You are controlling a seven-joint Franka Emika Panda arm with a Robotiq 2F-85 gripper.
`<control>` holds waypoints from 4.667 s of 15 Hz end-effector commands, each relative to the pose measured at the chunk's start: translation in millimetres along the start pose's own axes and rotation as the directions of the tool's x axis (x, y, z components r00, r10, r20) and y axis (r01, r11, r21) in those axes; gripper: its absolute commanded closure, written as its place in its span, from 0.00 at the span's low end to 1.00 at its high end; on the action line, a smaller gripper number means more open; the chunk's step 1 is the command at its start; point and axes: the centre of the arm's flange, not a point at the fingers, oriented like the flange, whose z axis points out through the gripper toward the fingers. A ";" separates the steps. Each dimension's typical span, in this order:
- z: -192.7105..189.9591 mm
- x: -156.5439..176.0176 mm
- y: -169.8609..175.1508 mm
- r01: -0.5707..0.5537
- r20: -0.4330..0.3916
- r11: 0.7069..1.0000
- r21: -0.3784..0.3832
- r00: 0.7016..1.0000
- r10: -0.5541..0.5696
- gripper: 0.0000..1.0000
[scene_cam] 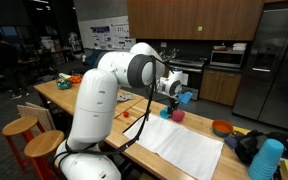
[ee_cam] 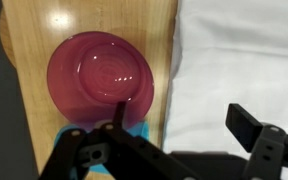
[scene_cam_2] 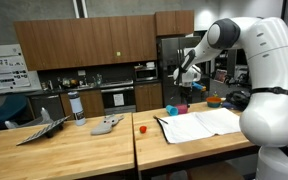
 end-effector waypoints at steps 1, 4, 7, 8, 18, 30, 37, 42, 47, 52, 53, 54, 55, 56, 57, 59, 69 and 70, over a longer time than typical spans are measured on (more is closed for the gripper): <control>-1.9 -10.7 16.8 0.074 0.029 0.997 0.007 0.997 -0.074 0.00; 0.5 -13.2 22.8 0.107 0.047 0.994 -0.006 0.993 -0.106 0.00; 5.4 -12.5 26.4 0.116 0.052 0.993 -0.009 0.992 -0.116 0.00; 8.6 -10.3 26.2 0.116 0.061 0.993 -0.012 0.992 -0.115 0.00; 32.3 -7.0 30.4 0.086 0.176 0.996 -0.028 0.981 -0.080 0.00; 37.8 4.5 30.2 0.041 0.168 0.997 -0.066 0.985 -0.030 0.09; 38.7 6.2 28.6 0.026 0.166 0.997 -0.066 0.986 -0.015 0.04; 46.8 13.0 26.7 0.030 0.189 0.998 -0.060 0.982 -0.018 0.00; 54.5 17.5 24.3 0.026 0.202 0.998 -0.052 0.979 -0.015 0.28; 55.0 15.6 24.8 0.017 0.203 0.999 -0.050 0.979 -0.007 0.63; 55.0 16.7 24.0 0.017 0.203 0.999 -0.051 0.979 -0.007 0.71; 54.9 17.7 23.4 0.015 0.202 0.999 -0.051 0.979 -0.004 0.79; 53.4 15.3 24.6 0.016 0.202 0.999 -0.052 0.979 -0.006 0.86; 52.7 14.6 25.0 0.015 0.202 0.998 -0.054 0.979 -0.004 0.94; 52.4 16.2 23.7 0.010 0.199 0.998 -0.055 0.980 0.001 0.99; 48.9 13.7 24.4 0.009 0.201 0.998 -0.060 0.980 0.003 1.00; -2.1 21.1 18.4 0.010 0.189 0.989 -0.147 0.982 0.018 0.99; -9.4 23.1 16.4 0.009 0.190 0.987 -0.159 0.982 0.021 0.99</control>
